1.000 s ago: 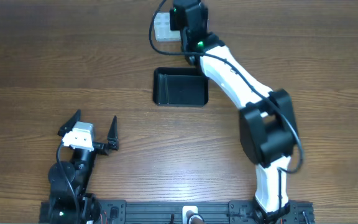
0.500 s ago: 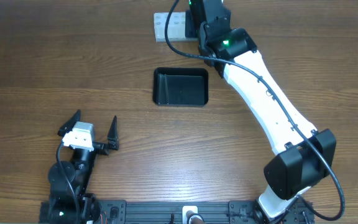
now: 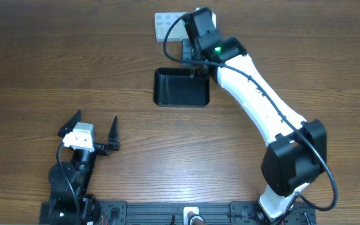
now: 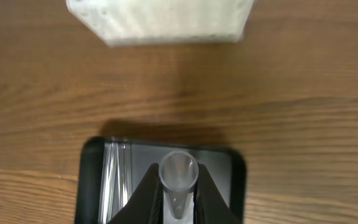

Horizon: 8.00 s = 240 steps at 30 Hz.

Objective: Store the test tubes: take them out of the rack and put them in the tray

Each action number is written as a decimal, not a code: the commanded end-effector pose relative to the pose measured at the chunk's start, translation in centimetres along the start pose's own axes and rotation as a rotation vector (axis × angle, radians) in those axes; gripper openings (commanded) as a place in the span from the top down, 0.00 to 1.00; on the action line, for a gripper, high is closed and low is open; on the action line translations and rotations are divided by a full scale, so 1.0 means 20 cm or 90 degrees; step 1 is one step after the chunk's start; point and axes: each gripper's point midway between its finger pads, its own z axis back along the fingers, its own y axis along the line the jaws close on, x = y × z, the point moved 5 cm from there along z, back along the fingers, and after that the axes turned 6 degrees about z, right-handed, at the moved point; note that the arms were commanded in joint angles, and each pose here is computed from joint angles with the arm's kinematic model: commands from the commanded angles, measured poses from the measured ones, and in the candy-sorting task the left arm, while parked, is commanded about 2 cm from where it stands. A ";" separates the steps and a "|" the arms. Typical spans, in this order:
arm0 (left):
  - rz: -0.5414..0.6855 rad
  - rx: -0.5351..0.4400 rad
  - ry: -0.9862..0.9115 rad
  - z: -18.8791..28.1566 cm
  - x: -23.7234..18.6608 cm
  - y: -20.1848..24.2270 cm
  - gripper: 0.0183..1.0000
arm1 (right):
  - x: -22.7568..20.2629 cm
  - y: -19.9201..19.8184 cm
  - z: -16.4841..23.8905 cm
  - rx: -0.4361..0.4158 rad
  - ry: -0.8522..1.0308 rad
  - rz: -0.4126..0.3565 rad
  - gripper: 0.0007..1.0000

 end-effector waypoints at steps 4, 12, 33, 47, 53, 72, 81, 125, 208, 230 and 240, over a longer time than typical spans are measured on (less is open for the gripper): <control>0.007 -0.005 -0.001 0.00 -0.01 0.00 0.00 | -0.23 0.08 -0.18 0.011 0.066 -0.001 0.99; 0.007 -0.005 -0.001 0.00 -0.01 0.00 0.00 | -0.27 0.10 -0.23 0.018 0.056 -0.012 0.99; 0.007 -0.005 -0.001 0.00 -0.01 0.00 0.00 | -0.37 0.13 -0.40 0.015 0.075 -0.002 0.96; 0.007 -0.005 -0.001 0.00 -0.01 0.00 0.00 | -0.37 0.12 -0.41 0.015 0.072 -0.004 0.87; 0.007 -0.005 -0.001 0.00 -0.01 0.00 0.00 | -0.36 0.14 -0.41 0.031 0.069 -0.005 0.75; 0.007 -0.005 -0.001 0.00 -0.01 0.00 0.00 | 0.09 -0.13 -0.06 0.044 -0.089 -0.011 0.65; 0.007 -0.005 -0.001 0.00 -0.01 0.00 0.00 | 0.38 -0.23 0.08 0.023 -0.270 0.106 0.26; 0.007 -0.005 -0.001 0.00 -0.01 0.00 0.00 | 0.43 -0.38 -0.53 -0.134 -0.218 0.089 0.07; 0.007 -0.005 -0.001 0.00 -0.01 0.00 0.00 | 0.46 -0.28 -0.65 -0.077 -0.279 0.079 0.85; 0.007 -0.005 -0.001 0.00 -0.01 0.00 0.00 | 0.48 -0.22 -0.62 -0.067 -0.294 0.084 0.95; 0.007 -0.005 -0.001 0.00 -0.01 0.00 0.00 | 0.60 -0.22 -0.35 -0.065 -0.339 0.076 0.97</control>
